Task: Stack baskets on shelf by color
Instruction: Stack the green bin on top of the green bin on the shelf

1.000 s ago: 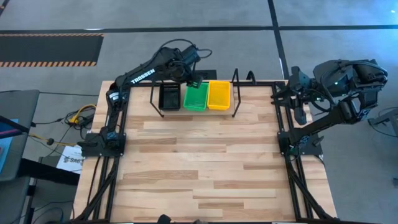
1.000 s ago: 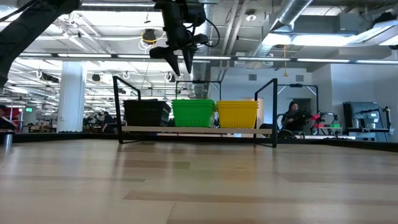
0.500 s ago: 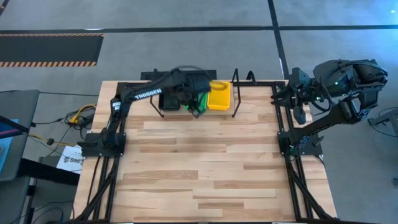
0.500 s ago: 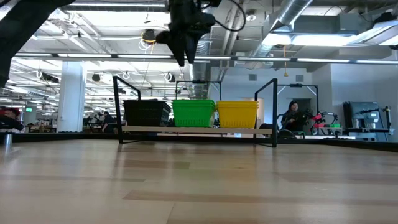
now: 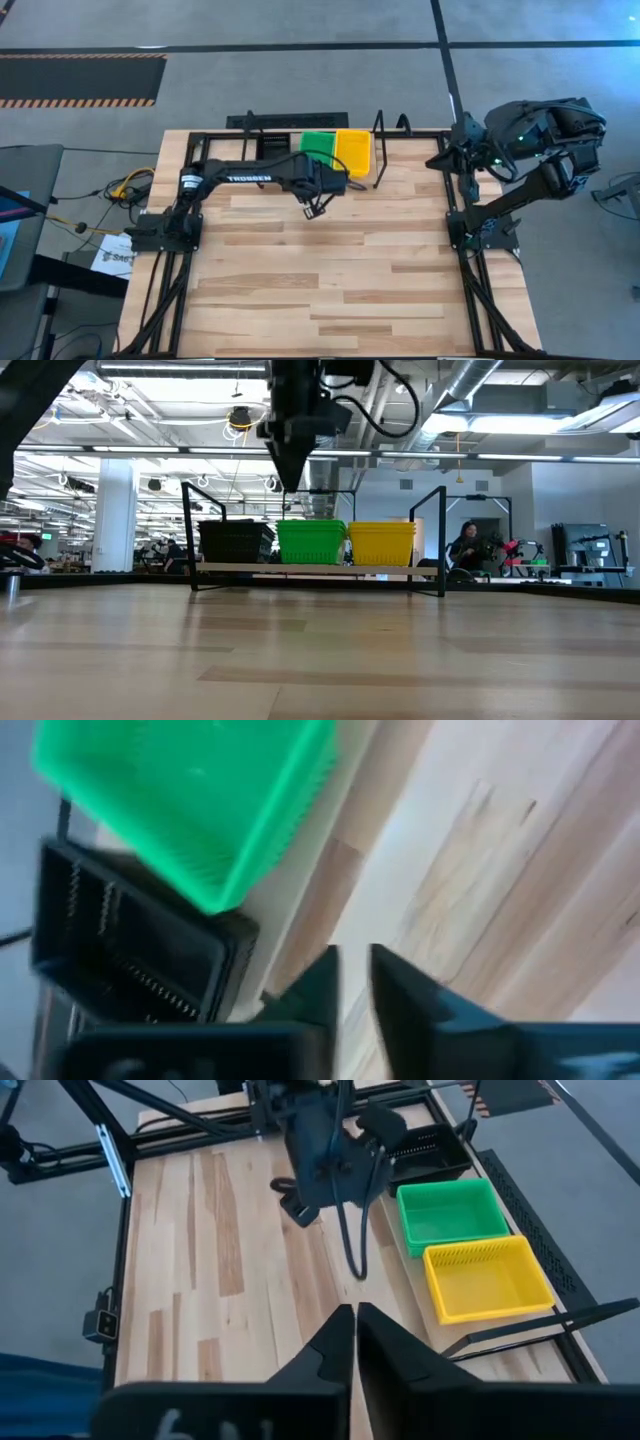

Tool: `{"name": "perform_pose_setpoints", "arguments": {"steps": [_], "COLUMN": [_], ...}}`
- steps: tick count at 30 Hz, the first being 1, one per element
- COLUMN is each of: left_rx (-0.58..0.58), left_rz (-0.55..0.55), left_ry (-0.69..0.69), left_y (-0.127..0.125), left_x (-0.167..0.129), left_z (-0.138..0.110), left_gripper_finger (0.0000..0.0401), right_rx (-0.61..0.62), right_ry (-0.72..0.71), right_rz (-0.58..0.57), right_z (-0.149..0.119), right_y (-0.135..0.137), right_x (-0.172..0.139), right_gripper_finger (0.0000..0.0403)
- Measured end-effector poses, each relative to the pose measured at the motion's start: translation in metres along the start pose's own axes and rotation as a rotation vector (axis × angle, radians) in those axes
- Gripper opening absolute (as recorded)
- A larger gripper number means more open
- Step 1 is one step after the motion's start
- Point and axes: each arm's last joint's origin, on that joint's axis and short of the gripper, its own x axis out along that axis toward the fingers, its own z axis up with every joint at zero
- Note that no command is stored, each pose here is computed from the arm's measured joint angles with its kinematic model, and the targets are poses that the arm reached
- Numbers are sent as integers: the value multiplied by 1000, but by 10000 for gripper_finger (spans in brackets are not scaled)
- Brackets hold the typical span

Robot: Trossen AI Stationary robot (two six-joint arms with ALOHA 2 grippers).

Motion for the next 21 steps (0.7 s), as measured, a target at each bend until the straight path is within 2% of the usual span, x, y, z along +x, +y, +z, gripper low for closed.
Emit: {"name": "perform_pose_setpoints", "arguments": {"steps": [1,3,9,17,21], "left_rx": [23,54,120,127,136], "left_rz": [-4,-28,-90,-89,-135], "left_ry": [-1,-6,-42,-157,-145], "left_y": [-2,-7,-7,12,20], "left_x": [5,15,35,43,47], "left_z": [0,0,6,25,27], "left_gripper_finger": [30,11,2,0,0], "right_rx": [-1,-5,-8,-11,-11], "right_ry": [5,10,28,46,50], "right_rz": [-1,-3,-8,-14,-15], "right_z": [1,2,5,7,8], "right_y": [1,1,3,5,6], "right_x": [2,4,12,19,21], "right_gripper_finger": [27,16,5,12,6]}}
